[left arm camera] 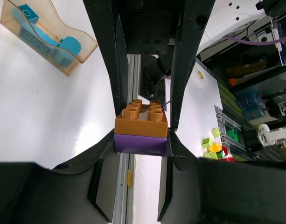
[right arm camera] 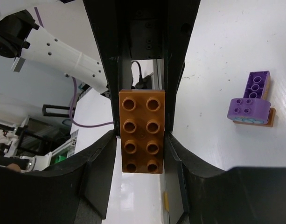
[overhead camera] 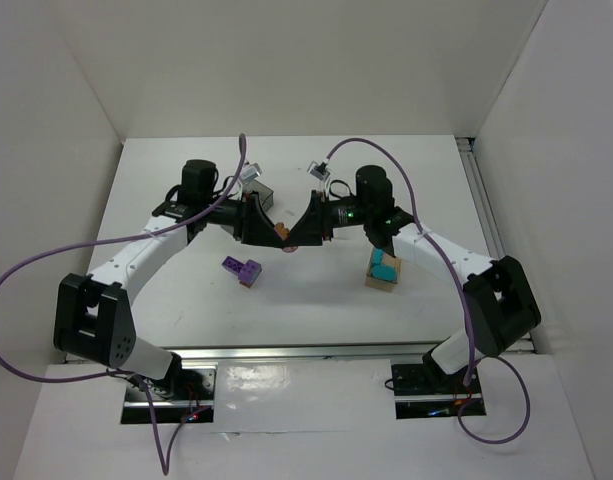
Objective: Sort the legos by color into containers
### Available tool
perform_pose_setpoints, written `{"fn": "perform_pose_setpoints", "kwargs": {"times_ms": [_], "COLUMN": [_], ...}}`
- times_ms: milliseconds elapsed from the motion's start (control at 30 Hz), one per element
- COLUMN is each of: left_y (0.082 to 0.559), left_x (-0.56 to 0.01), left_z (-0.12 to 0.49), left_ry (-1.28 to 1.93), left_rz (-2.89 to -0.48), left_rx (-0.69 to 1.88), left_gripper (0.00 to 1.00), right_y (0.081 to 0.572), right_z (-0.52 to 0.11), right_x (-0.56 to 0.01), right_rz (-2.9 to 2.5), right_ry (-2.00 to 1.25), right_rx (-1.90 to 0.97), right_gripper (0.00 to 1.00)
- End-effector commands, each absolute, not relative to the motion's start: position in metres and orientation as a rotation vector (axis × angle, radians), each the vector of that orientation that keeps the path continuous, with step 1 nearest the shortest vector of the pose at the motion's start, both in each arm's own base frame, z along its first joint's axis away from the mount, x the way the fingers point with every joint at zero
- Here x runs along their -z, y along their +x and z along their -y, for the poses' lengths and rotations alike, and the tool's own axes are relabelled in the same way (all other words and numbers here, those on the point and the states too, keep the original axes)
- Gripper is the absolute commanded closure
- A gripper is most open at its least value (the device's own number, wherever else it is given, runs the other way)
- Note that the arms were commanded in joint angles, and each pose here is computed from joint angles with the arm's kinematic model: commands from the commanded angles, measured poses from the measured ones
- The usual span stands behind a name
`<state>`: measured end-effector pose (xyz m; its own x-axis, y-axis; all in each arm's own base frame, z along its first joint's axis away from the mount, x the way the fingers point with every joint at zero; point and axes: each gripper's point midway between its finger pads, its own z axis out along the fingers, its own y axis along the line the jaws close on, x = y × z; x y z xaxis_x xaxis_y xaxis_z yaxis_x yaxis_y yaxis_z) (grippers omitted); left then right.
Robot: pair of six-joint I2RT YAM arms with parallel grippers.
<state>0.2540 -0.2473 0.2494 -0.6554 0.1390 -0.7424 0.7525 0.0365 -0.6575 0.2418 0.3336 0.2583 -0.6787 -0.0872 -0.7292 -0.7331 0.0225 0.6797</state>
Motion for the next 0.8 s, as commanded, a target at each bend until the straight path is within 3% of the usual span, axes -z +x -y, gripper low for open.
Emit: {"fn": "perform_pose_setpoints", "kwargs": {"times_ms": [0, 300, 533, 633, 667, 767], "left_y": [0.249, 0.253, 0.259, 0.277, 0.289, 0.333], "left_x": [-0.264, -0.26, -0.254, -0.248, -0.243, -0.223], "left_z": [0.246, 0.246, 0.247, 0.24, 0.235, 0.215], "left_ry": [0.975, 0.942, 0.9, 0.791, 0.703, 0.442], "left_rz": [-1.737, -1.769, -1.807, -1.89, -1.963, -2.158], "left_rx": [1.638, 1.599, 1.588, 1.503, 1.456, 1.184], "left_gripper": [1.0, 1.0, 1.0, 1.0, 1.0, 1.0], "right_y": [0.253, 0.288, 0.299, 0.333, 0.365, 0.384], "right_z": [-0.337, -0.281, -0.275, -0.259, -0.24, -0.21], "right_x": [-0.286, -0.279, -0.268, -0.238, -0.237, -0.198], "right_rz": [-1.693, -1.735, -1.785, -1.962, -1.976, -2.11], "right_ry": [-0.851, -0.526, -0.451, -0.237, -0.077, 0.134], "right_rx": [-1.67, -1.545, -1.492, -1.24, -1.017, -0.702], "right_gripper": [0.66, 0.69, 0.73, 0.71, 0.71, 0.71]}}
